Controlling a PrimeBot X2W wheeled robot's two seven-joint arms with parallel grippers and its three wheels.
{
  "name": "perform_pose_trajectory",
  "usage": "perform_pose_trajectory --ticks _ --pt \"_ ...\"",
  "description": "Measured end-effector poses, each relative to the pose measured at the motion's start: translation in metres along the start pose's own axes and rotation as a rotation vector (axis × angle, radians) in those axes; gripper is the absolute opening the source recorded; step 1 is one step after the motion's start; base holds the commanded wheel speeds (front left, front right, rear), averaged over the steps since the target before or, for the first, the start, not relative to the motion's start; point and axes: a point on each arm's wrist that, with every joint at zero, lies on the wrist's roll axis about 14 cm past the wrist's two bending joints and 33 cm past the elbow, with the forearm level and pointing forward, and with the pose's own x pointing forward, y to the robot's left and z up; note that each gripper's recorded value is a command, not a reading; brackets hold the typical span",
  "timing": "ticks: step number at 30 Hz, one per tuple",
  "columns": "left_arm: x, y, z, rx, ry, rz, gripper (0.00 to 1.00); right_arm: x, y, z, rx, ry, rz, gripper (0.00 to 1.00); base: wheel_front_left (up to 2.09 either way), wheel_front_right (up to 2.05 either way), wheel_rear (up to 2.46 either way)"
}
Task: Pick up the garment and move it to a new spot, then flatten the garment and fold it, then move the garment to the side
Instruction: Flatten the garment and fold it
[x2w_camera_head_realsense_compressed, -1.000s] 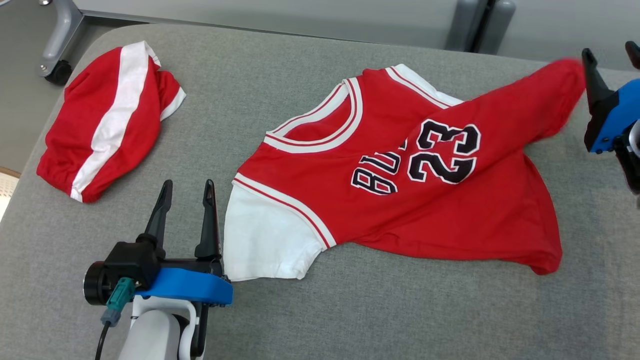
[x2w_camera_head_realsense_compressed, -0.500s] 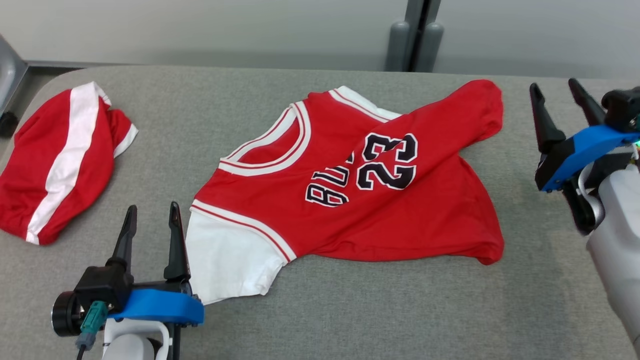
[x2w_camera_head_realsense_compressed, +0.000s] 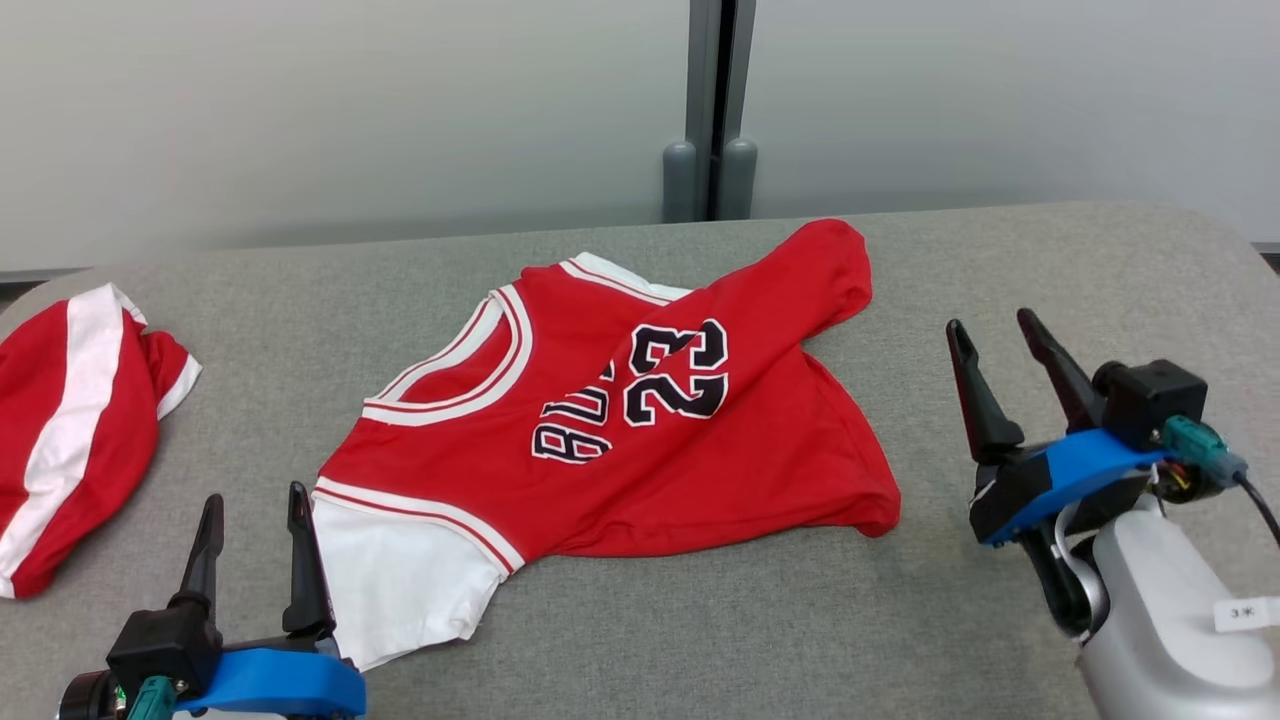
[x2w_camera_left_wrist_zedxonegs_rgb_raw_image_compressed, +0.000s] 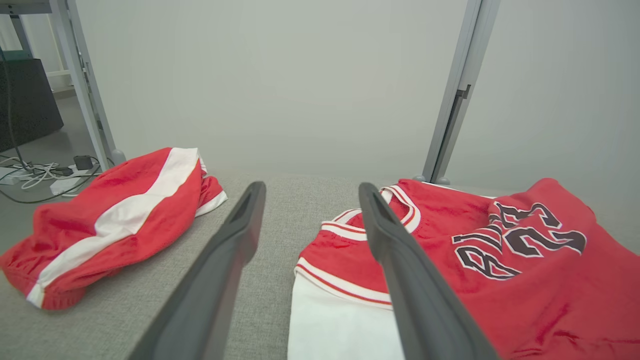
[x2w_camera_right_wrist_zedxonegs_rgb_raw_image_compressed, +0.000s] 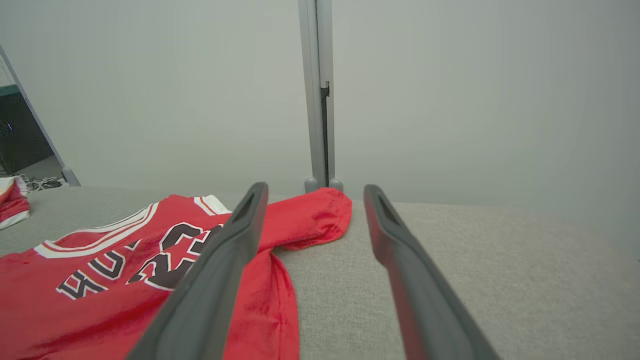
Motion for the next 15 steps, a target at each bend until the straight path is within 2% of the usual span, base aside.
perform_pose_trajectory --ticks 15 --pt "-0.016 0.0 0.009 0.003 -0.026 -0.001 1.0 -0.071 0.028 -0.024 0.064 0.0 -0.031 1.0 0.0 0.0 0.0"
